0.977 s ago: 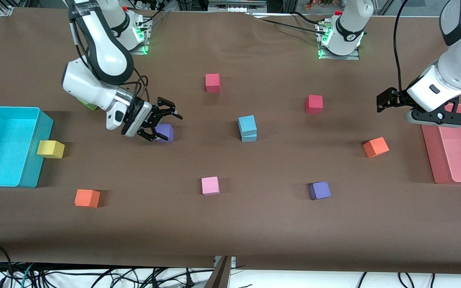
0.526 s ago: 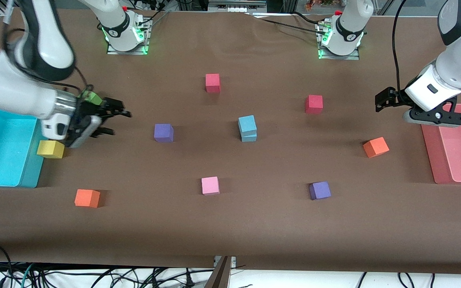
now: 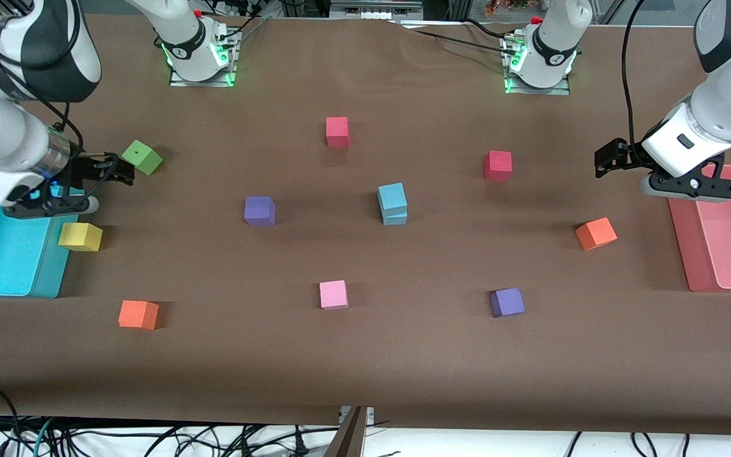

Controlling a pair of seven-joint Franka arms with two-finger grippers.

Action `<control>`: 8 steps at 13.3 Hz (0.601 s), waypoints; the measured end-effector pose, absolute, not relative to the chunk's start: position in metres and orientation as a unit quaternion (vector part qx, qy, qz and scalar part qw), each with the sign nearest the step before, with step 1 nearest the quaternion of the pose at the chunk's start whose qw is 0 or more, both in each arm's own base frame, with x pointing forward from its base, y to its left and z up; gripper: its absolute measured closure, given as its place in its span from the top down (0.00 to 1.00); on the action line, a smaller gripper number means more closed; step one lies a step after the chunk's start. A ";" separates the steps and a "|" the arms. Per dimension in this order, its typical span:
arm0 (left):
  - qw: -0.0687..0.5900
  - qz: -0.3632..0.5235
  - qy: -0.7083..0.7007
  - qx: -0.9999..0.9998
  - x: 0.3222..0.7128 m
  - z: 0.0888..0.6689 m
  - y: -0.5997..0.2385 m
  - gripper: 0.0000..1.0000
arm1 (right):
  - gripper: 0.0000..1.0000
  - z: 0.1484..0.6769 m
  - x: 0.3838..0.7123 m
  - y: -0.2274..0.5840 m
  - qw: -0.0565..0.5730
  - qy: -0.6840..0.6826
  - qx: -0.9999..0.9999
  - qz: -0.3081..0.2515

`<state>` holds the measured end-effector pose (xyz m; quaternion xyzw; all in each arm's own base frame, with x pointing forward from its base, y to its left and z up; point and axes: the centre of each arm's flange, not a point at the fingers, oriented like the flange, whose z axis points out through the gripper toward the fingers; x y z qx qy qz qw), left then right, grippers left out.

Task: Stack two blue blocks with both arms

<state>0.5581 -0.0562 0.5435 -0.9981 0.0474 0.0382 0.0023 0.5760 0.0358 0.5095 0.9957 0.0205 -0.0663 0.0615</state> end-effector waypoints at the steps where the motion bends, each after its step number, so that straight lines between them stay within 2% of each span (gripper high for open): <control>1: 0.002 0.038 0.046 -0.998 0.558 0.543 -0.057 1.00 | 1.00 0.524 0.576 0.023 0.062 -0.002 0.997 -0.056; 4: 0.002 0.038 0.044 -0.998 0.558 0.543 -0.058 1.00 | 1.00 0.565 0.573 -0.033 0.051 -0.057 0.996 -0.036; 8: 0.002 0.037 0.039 -0.999 0.559 0.545 -0.052 1.00 | 1.00 0.590 0.565 -0.058 -0.018 -0.068 0.997 -0.038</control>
